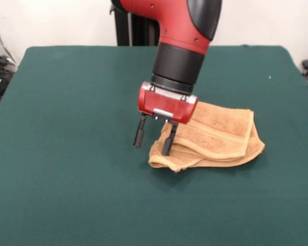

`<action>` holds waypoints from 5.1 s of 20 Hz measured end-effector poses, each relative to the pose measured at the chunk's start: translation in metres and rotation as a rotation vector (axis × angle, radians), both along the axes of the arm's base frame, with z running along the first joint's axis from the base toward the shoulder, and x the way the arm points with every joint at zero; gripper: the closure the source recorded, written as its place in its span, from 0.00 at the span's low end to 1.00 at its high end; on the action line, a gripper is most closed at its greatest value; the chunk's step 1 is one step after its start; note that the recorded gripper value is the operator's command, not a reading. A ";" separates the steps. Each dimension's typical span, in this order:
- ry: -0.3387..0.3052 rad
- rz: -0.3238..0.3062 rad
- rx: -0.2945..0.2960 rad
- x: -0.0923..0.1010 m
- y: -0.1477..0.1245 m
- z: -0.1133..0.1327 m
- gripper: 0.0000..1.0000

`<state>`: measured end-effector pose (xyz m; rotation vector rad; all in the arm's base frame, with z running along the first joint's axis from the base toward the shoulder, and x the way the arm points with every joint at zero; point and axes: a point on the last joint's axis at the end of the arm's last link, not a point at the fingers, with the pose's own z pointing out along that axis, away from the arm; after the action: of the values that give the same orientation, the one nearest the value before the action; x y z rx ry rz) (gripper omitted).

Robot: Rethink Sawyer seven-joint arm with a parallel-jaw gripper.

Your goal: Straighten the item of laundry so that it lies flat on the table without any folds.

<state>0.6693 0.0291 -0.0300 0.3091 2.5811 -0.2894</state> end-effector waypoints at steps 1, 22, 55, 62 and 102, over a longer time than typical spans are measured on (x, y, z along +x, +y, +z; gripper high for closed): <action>-0.010 0.001 -0.006 0.000 -0.003 -0.007 0.00; -0.093 -0.004 0.031 0.025 -0.004 0.061 0.00; -0.120 0.011 0.252 0.022 0.040 0.069 0.00; -0.136 0.064 0.237 0.018 0.059 0.067 0.00; -0.128 0.104 0.223 0.002 0.067 0.038 0.00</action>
<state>0.6715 0.0960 0.0084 0.2628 2.4948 0.0549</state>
